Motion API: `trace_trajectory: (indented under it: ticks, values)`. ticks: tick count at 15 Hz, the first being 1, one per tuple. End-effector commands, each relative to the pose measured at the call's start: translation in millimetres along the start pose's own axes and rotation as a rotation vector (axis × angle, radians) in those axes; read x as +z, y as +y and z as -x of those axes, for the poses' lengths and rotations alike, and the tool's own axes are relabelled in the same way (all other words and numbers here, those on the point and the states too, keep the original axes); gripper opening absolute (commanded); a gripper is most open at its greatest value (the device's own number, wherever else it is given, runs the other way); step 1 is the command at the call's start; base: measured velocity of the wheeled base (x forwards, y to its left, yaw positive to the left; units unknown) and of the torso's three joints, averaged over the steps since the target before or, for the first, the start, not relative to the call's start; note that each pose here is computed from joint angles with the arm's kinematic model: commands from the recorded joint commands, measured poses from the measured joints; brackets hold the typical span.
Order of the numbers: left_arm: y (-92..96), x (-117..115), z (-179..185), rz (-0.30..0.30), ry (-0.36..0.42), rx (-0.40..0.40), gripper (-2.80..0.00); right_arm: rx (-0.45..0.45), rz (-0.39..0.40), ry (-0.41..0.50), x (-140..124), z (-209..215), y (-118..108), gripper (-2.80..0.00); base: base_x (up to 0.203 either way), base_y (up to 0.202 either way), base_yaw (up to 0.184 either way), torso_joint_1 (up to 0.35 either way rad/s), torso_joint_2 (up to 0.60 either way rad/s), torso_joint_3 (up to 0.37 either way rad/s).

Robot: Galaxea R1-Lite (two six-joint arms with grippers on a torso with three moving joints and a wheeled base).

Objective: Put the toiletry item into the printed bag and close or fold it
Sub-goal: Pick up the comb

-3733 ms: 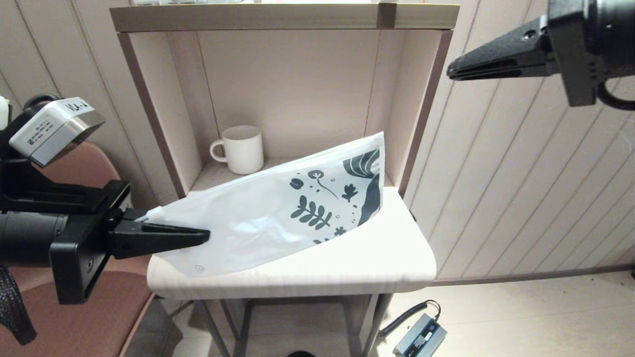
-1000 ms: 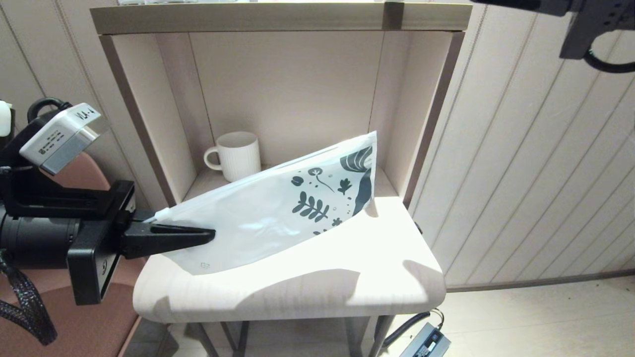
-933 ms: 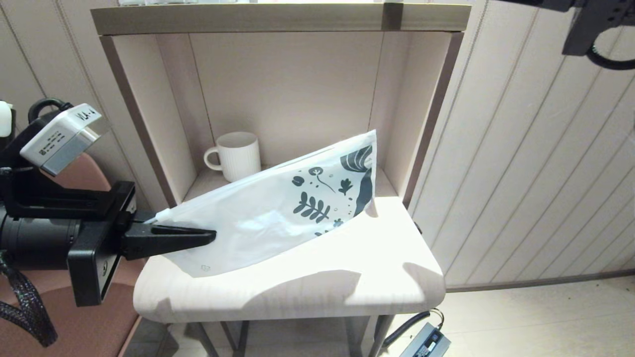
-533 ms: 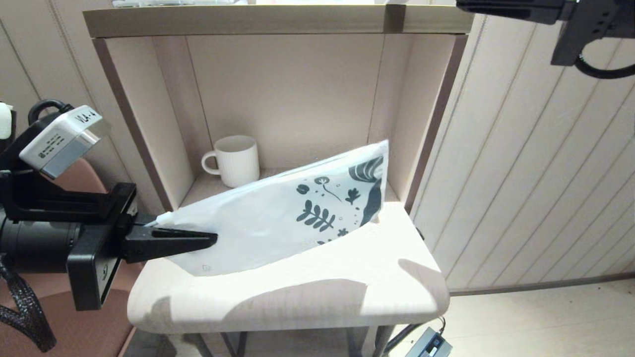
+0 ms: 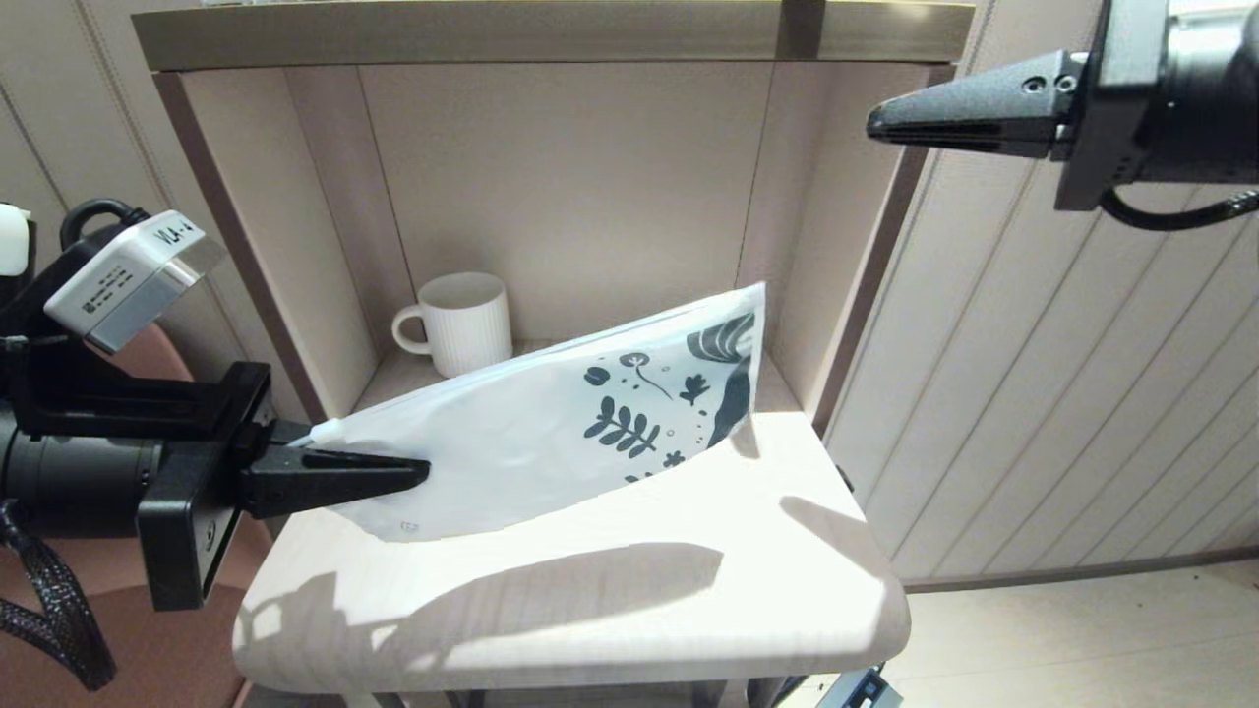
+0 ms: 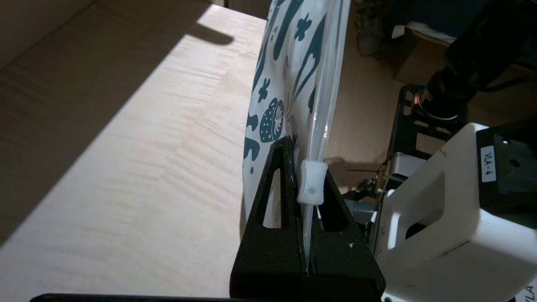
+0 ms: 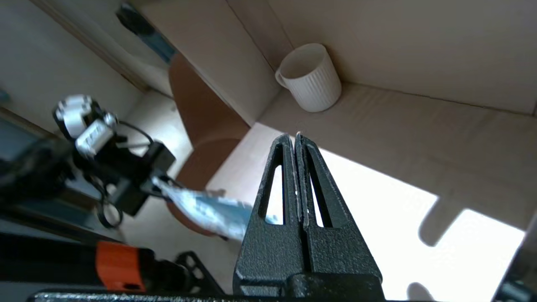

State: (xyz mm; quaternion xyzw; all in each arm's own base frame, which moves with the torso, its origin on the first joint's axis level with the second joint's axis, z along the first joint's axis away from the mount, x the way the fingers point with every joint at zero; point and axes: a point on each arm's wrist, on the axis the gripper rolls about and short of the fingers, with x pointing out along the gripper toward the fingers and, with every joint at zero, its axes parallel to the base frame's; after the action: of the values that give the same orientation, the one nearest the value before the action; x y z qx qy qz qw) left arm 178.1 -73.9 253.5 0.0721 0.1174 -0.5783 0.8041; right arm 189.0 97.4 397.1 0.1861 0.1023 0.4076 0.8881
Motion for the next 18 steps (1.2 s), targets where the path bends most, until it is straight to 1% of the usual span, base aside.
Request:
trace_trajectory:
  ticks: [1,4,7,9,18]
  values:
    - [0.0,-1,-1,0.001,0.000,-0.008,-2.80,0.023,0.032,-0.011,0,11,9,-2.80,0.000,0.000,0.000,0.000,0.00,0.000]
    - [0.7,-1,-1,0.005,0.001,-0.009,-2.80,0.005,0.016,0.028,-3,21,12,-2.80,0.000,0.000,0.000,0.000,0.00,0.000]
    - [1.8,-1,-2,0.006,0.003,-0.008,-2.80,0.022,0.028,0.017,-2,27,17,-2.80,0.000,0.000,0.000,0.000,0.00,0.000]
    - [1.3,-1,-2,0.005,0.002,-0.009,-2.80,0.041,0.029,0.025,-3,27,20,-2.80,0.000,0.000,0.000,0.000,0.00,0.000]
    - [0.8,-1,-4,0.006,0.004,-0.019,-2.80,0.051,0.028,0.033,-6,32,23,-2.80,0.000,0.000,0.000,0.000,0.00,0.000]
